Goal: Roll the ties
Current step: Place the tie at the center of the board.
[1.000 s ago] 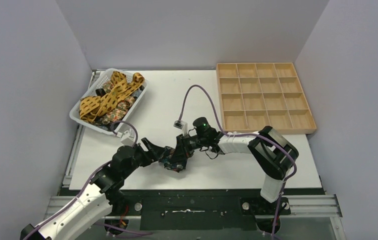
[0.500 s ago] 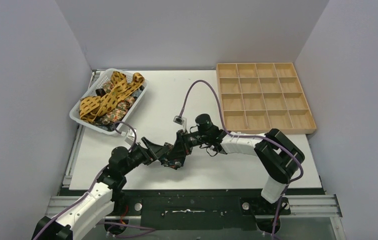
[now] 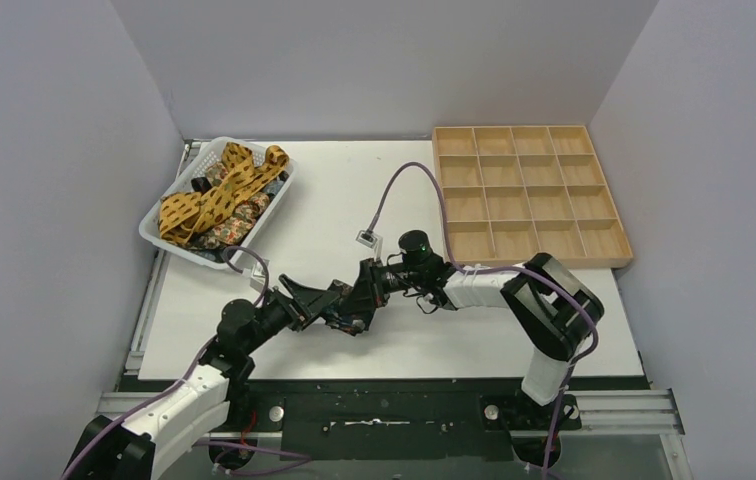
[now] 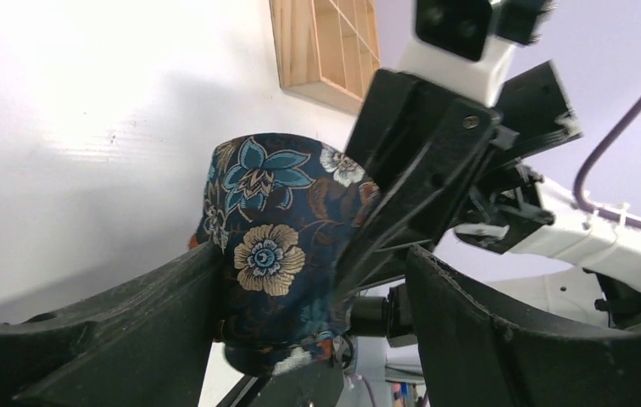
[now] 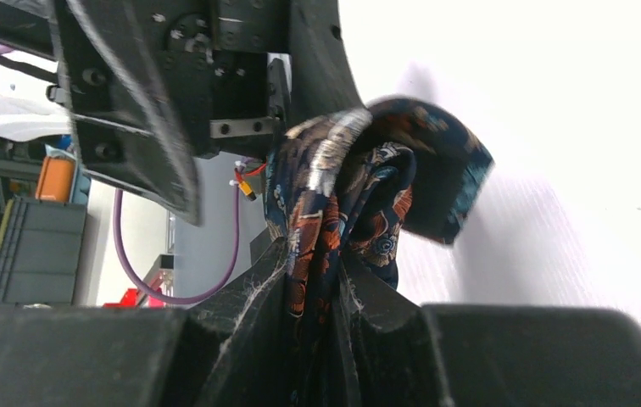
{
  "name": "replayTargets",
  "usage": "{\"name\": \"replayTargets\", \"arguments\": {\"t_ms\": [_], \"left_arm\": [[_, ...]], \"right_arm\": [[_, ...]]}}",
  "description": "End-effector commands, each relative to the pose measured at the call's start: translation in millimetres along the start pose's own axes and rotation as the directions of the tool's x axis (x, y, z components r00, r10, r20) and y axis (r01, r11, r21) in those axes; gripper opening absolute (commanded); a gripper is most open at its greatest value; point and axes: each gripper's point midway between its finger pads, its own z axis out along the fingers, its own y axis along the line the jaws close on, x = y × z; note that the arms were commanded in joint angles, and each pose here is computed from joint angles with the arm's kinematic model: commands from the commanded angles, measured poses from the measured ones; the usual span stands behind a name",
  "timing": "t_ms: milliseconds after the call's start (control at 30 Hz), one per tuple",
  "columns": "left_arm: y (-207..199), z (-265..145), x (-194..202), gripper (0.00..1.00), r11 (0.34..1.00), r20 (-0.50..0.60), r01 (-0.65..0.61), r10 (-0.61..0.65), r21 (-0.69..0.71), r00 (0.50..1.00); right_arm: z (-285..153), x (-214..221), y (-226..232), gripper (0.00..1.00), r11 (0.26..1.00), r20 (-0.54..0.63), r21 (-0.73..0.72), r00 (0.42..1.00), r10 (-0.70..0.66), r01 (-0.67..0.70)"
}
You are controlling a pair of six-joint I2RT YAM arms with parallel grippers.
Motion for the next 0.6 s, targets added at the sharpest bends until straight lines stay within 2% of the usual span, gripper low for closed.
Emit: {"name": "replayTargets", "arguments": {"t_ms": [0,133,333,467,567], "left_arm": [[34.6,-9.6,2.2,0.75,0.995,0.062,0.075,-0.07,-0.072,0.996],[56.6,-12.1,4.0,0.75,0.983,0.079,0.096,-0.084,-0.155,0.993],[105.3,-24.9,7.0,0.86,0.901,0.052,0.04,-0.02,-0.431,0.998],[97.4,-27.4,-8.0,0.88,0.878,0.067,-0.015,0.053,-0.478,0.996],[82.7,-24.1,-13.2,0.89,0.892,0.063,-0.043,0.08,-0.449,0.995]], "right_arm": [[6.3,-4.1,-11.0,0.07,1.0,0.055,-0.012,0.998,0.027,-0.026],[11.8,-2.8,-22.4,0.07,0.997,0.077,-0.018,0.994,0.081,-0.08],[13.5,-11.1,-22.2,0.07,0.994,0.107,-0.039,0.989,0.101,-0.097],[1.6,-16.4,-19.0,0.07,0.995,0.13,-0.037,0.987,0.096,-0.091],[-11.8,-18.3,-12.2,0.06,0.995,0.139,-0.035,0.986,0.097,-0.093]]}}
